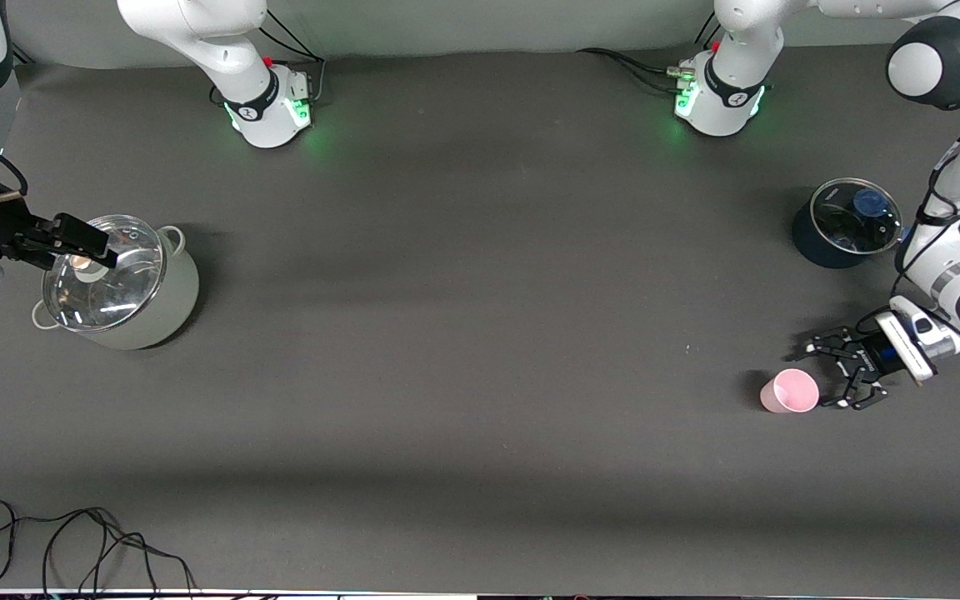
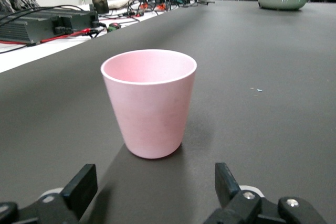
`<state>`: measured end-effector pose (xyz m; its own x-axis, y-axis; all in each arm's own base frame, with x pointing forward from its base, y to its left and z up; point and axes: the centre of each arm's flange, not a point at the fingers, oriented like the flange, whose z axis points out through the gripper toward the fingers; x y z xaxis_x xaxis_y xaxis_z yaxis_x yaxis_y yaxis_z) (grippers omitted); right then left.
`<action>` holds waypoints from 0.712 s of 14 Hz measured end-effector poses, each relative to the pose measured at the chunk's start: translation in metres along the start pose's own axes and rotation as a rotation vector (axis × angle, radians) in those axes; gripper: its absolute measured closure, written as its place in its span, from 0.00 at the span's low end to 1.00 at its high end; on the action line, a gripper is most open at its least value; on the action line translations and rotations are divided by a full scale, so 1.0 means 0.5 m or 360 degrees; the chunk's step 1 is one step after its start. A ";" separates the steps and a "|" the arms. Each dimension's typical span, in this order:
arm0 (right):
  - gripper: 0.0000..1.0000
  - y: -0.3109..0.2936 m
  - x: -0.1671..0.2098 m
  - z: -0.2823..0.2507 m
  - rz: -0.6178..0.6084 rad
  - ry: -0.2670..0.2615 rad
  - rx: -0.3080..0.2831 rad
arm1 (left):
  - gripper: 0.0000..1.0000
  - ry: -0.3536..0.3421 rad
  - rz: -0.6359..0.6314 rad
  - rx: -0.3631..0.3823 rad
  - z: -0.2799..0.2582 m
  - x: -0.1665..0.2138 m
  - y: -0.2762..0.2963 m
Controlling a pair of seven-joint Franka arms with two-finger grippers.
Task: Transfer pink cup from left to right arm
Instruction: 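Lower the open left gripper around the pink cup and close it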
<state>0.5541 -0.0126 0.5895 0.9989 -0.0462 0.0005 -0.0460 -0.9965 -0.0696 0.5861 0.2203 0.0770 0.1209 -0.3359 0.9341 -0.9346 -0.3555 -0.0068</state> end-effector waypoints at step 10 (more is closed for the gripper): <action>0.00 -0.010 0.018 -0.001 -0.0013 0.0009 -0.0003 | 0.00 0.0140 -0.0058 0.0066 0.030 -0.020 0.008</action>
<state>0.5635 -0.0082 0.5901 0.9992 -0.0386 0.0067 -0.0381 -0.9970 -0.0676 0.5862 0.2089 0.0624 0.1231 -0.2448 0.9617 -0.9153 -0.4025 0.0147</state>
